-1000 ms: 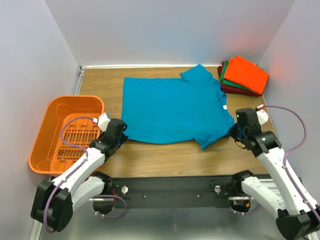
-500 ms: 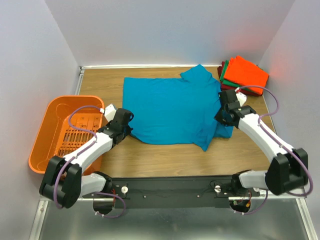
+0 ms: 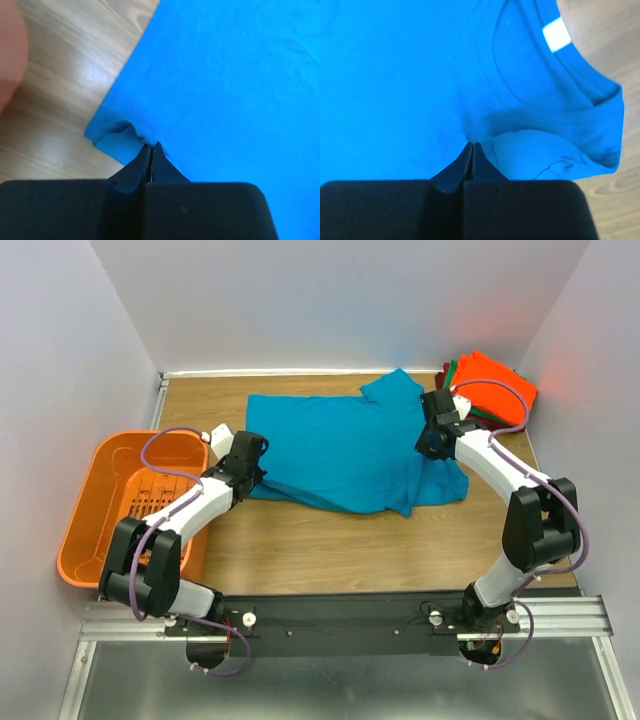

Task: Fold and stack the t-shirts
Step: Fold the tshirt

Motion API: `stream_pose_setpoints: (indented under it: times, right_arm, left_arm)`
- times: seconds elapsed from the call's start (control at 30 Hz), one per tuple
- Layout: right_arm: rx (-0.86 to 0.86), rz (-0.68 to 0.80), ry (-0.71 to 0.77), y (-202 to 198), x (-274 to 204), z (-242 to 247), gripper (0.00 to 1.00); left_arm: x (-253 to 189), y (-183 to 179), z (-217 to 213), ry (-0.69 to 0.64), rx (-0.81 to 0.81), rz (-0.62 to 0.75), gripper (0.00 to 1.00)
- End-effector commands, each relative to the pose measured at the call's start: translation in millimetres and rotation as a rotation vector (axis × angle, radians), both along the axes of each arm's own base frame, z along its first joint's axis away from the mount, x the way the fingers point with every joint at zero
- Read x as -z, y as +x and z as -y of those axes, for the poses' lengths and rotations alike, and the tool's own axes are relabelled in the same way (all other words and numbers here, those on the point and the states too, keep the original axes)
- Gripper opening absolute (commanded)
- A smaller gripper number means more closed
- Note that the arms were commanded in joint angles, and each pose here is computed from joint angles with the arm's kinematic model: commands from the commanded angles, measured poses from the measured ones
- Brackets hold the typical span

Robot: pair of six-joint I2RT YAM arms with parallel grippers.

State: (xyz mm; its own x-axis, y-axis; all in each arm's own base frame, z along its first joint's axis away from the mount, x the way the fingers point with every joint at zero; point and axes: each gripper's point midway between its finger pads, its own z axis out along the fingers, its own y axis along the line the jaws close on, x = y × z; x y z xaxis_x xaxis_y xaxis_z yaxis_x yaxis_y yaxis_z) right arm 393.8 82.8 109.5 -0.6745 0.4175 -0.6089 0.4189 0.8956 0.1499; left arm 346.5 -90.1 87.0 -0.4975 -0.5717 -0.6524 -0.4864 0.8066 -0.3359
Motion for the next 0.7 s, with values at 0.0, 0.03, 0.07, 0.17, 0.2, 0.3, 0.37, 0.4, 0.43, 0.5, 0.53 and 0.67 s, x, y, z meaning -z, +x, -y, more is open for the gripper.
stream_pose_setpoints:
  times: [0.0, 0.03, 0.07, 0.17, 0.2, 0.3, 0.37, 0.4, 0.43, 0.5, 0.53, 0.67]
  right_arm:
    - [-0.003, 0.048, -0.02, 25, -13, 7, 0.01]
    - [-0.003, 0.052, -0.015, 29, -15, 9, 0.01]
    - [0.001, 0.052, -0.011, 31, -16, 13, 0.01]
    - [0.009, 0.06, -0.006, 37, -19, 19, 0.01]
    - [0.016, 0.061, -0.003, 39, -19, 24, 0.01]
    - [0.038, 0.064, 0.011, 44, -20, 38, 0.01]
    - [0.045, 0.068, 0.013, 45, -21, 44, 0.01]
    - [0.051, 0.074, 0.021, 47, -22, 48, 0.01]
    - [0.052, 0.078, 0.025, 49, -23, 49, 0.01]
    - [0.056, 0.089, 0.035, 52, -24, 52, 0.01]
    - [0.059, 0.089, 0.035, 53, -24, 54, 0.01]
    - [0.071, 0.099, 0.047, 54, -24, 58, 0.01]
  left_arm:
    - [-8, 19, -12, 0.026, -0.034, 0.037, 0.0]
    - [-4, 21, -15, 0.028, -0.039, 0.027, 0.0]
    - [-7, 25, -14, 0.022, -0.037, 0.036, 0.0]
    - [-3, 29, -15, 0.018, -0.041, 0.03, 0.0]
    - [-5, 32, -14, 0.013, -0.042, 0.035, 0.0]
    - [-2, 35, -13, 0.01, -0.042, 0.027, 0.0]
    - [1, 37, -13, 0.01, -0.043, 0.023, 0.0]
    - [1, 38, -13, 0.009, -0.045, 0.025, 0.0]
    - [3, 38, -12, 0.007, -0.044, 0.02, 0.0]
    - [3, 40, -13, 0.005, -0.047, 0.02, 0.0]
    - [3, 40, -13, 0.006, -0.048, 0.019, 0.0]
    - [1, 43, -15, 0.006, -0.059, 0.024, 0.0]
